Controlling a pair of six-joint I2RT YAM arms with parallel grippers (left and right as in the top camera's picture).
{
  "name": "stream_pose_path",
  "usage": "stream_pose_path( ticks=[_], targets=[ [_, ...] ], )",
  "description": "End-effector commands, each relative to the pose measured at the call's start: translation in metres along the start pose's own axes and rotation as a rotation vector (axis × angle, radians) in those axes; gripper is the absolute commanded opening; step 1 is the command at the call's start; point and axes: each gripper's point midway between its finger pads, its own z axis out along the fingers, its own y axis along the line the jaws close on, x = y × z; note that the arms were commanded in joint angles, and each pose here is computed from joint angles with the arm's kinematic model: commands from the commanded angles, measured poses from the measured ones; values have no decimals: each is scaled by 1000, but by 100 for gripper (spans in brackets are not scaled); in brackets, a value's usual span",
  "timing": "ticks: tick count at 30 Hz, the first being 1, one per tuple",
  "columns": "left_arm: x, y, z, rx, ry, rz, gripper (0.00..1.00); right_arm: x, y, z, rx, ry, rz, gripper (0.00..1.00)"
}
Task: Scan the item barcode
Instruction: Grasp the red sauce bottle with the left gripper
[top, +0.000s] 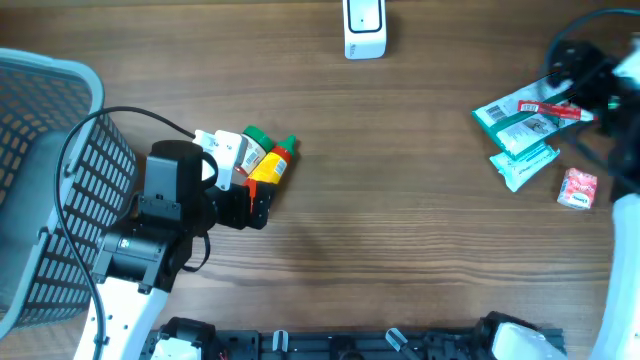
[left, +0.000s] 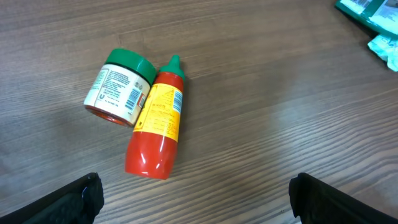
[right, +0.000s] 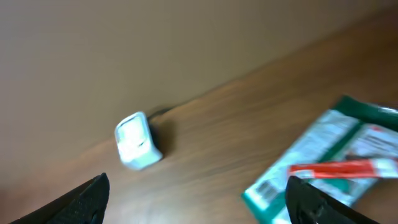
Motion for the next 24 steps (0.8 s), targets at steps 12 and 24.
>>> stream_pose_path(
  ticks=[12, 24],
  targets=[
    [13, 21, -2, -123, 54, 71, 100, 241, 188, 118, -359, 635, -222, 87],
    [0, 55, -5, -147, 9, 73, 100, 277, 196, 134, -253, 708, -153, 87]
  ],
)
